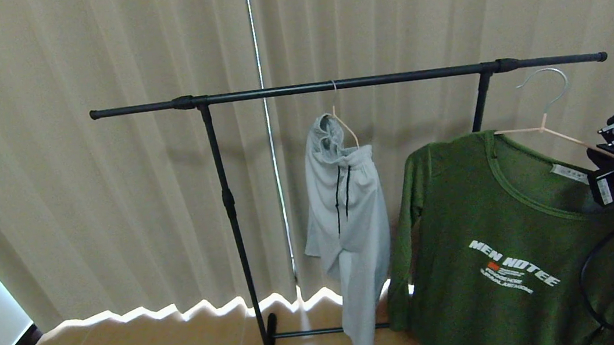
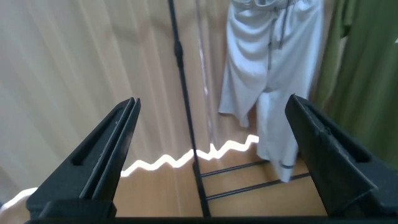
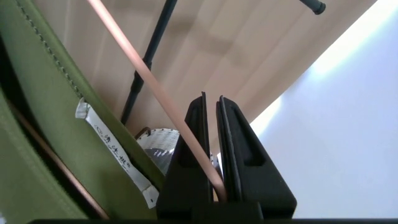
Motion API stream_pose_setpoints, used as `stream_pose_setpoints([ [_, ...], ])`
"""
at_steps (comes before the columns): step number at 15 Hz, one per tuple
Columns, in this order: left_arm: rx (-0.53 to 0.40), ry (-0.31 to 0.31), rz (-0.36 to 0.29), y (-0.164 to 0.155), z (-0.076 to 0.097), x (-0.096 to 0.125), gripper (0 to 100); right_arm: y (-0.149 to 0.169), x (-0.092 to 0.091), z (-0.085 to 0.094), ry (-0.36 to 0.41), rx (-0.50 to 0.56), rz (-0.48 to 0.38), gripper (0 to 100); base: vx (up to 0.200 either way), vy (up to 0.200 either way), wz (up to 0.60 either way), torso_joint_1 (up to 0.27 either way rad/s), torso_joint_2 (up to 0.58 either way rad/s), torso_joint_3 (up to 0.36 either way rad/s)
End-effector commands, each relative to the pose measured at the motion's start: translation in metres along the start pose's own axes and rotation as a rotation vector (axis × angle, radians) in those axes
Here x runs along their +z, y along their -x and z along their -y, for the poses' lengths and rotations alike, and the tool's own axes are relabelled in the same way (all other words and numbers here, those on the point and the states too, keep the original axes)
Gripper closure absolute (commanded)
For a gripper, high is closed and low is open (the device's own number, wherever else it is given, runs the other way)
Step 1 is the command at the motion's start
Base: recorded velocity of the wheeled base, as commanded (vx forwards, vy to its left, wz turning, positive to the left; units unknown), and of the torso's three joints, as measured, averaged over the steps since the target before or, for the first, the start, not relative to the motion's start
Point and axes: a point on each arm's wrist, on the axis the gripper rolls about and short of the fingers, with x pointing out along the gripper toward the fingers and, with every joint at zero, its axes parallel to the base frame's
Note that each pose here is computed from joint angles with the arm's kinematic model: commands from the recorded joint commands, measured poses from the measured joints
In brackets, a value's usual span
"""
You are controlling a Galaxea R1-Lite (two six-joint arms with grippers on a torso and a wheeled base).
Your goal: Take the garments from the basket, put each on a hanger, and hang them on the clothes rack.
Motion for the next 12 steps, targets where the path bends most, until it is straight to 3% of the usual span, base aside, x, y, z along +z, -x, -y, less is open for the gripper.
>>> stream_pose_setpoints([
  [1, -0.001, 0.0, 0.0, 0.0, 0.0, 0.0, 0, 0.0009, 0.0008, 0.0005, 0.0, -0.002, 0.004, 100, 0.0, 0.0, 0.0, 0.0, 0.0, 0.0],
  [12, 0.001, 0.0, 0.0, 0.0, 0.0, 0.0, 0, 0.0025, 0.0024, 0.0014, -0.003, -0.015, 0.033, 100, 0.2, 0.0, 0.0, 0.001, 0.0, 0.004],
])
